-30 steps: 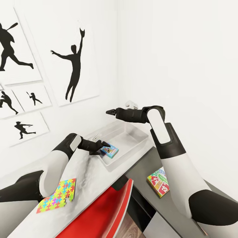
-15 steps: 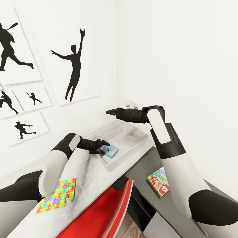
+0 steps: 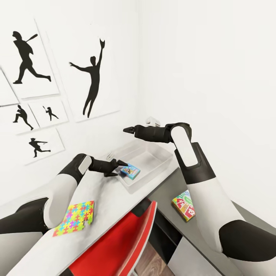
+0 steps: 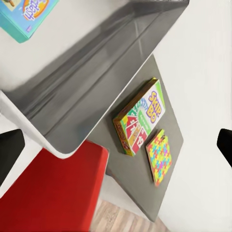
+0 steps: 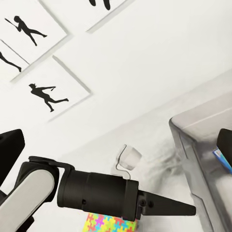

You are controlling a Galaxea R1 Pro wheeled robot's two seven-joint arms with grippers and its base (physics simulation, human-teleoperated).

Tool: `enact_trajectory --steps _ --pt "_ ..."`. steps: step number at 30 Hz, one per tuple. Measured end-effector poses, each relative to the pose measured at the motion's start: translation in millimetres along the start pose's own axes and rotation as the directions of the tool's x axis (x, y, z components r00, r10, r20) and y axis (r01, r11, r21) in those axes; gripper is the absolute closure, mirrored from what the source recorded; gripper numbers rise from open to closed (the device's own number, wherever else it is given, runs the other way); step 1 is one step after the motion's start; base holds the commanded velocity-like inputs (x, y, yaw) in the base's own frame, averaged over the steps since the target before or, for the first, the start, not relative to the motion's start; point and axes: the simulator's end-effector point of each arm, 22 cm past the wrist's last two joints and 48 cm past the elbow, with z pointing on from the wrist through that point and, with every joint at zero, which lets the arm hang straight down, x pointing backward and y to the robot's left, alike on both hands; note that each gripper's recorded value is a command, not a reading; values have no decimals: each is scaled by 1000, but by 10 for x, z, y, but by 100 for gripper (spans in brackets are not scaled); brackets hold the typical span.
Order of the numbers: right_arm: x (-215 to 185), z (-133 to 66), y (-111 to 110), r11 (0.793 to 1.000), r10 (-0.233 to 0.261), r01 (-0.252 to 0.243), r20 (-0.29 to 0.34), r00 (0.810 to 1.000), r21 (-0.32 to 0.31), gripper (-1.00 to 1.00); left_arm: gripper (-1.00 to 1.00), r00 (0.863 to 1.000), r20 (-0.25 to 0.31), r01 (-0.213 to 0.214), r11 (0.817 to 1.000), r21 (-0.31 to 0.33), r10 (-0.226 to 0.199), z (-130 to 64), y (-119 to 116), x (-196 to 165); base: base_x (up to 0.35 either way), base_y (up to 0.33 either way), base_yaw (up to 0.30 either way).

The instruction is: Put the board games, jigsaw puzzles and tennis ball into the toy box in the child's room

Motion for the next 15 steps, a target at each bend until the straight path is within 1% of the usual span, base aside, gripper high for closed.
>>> enact_trajectory --steps 8,10,13,14,15 --pt "-20 -24 32 1000 -5 5 4 1000 -1 -100 -100 1000 12 -3 1000 7 3 -66 -20 -42 -15 8 0" --pt "-22 -26 35 1000 -5 5 5 1000 -1 -100 -100 1000 16 -2 1000 20 2 -85 -38 -54 -3 2 0" --pt "-23 -27 36 1000 -5 5 5 1000 -1 -100 -100 1000 21 0 998 62 -1 -121 -107 -76 -2 1 0" --pt "-24 -27 36 1000 -5 5 5 1000 -1 -100 -100 1000 23 0 996 91 -2 -140 -160 -85 0 0 0" --pt "-24 -27 36 1000 -5 5 5 1000 -1 -100 -100 1000 23 0 994 106 -3 -149 -188 -88 0 0 0"
